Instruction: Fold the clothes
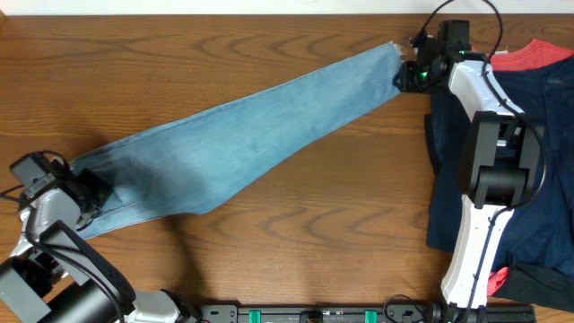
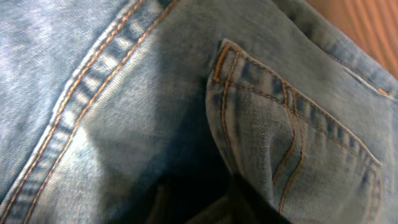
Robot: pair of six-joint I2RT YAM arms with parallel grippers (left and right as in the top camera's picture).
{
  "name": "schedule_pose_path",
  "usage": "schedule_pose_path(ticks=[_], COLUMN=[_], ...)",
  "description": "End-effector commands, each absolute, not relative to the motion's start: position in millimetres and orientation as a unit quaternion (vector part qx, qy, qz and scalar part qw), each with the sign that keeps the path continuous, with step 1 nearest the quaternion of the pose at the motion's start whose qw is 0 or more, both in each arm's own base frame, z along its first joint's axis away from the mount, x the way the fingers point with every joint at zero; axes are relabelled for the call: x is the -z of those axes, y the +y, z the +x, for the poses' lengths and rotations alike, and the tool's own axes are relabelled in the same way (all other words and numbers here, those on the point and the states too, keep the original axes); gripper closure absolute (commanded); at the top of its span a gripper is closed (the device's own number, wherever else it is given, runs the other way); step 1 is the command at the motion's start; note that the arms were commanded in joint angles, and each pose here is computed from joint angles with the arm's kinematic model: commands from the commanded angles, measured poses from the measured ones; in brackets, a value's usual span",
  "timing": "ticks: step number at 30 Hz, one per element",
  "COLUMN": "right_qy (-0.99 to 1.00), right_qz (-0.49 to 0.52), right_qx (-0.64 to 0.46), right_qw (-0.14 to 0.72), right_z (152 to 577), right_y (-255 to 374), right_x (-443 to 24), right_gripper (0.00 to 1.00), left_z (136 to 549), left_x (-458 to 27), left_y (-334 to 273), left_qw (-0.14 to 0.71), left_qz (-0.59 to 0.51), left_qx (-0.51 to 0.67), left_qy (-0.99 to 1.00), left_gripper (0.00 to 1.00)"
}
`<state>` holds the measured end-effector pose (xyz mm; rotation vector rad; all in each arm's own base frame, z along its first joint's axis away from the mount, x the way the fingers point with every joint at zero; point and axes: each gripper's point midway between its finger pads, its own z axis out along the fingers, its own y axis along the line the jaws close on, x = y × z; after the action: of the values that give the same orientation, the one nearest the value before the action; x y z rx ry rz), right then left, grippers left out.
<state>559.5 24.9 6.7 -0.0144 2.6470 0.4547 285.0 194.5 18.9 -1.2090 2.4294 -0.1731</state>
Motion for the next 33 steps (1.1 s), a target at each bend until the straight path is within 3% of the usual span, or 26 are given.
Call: schedule_pose_path(ticks=[1, 6, 10, 11, 13, 14, 15, 18, 22, 28, 33], right_qy=[0.959, 0.964, 0.965, 0.964, 0.964, 0.965, 0.967, 0.955, 0.929, 0.977, 0.987], right_qz=[-0.010, 0.017, 0.047, 0.052, 0.060, 0.063, 0.060, -0.008, -0.066, -0.052, -0.036], right_qx=[-0.182, -0.120, -0.064, -0.056, -0.048, -0.049, -0.065, -0.196, -0.316, -0.175, -0.146], right_qw=[0.217, 0.237, 0.251, 0.253, 0.253, 0.248, 0.241, 0.225, 0.180, 0.107, 0.051], right_z=[553, 554, 545, 543, 539, 535, 530, 518, 492, 474, 458], right_y=[35, -3, -41, -47, -57, -59, -54, -1, 75, 109, 140], right_x=[-5, -39, -76, -81, -89, -91, -92, -102, -113, -66, -22], right_gripper=[0.99, 0.99, 0.99, 0.92, 0.57, 0.51, 0.52, 0.70, 0.77, 0.97, 0.99], left_z=[300, 299, 278, 273, 267, 265, 265, 266, 267, 271, 273], left_x=[-26, -23, -15, -15, -17, -18, -19, -21, -22, -22, -7], left_y=[165, 159, 189, 197, 212, 218, 224, 230, 230, 235, 237], left_qw=[0.212, 0.203, 0.178, 0.175, 0.177, 0.180, 0.187, 0.201, 0.203, 0.214, 0.209], left_qz=[-0.391, -0.369, -0.393, -0.401, -0.426, -0.441, -0.455, -0.473, -0.471, -0.471, -0.467], left_qx=[0.112, 0.101, 0.003, -0.020, -0.053, -0.061, -0.061, -0.053, -0.052, -0.055, -0.057], left_qy=[0.888, 0.902, 0.902, 0.899, 0.886, 0.877, 0.868, 0.856, 0.857, 0.854, 0.857], left_gripper=[0.66, 0.64, 0.63, 0.63, 0.64, 0.64, 0.64, 0.64, 0.64, 0.64, 0.64])
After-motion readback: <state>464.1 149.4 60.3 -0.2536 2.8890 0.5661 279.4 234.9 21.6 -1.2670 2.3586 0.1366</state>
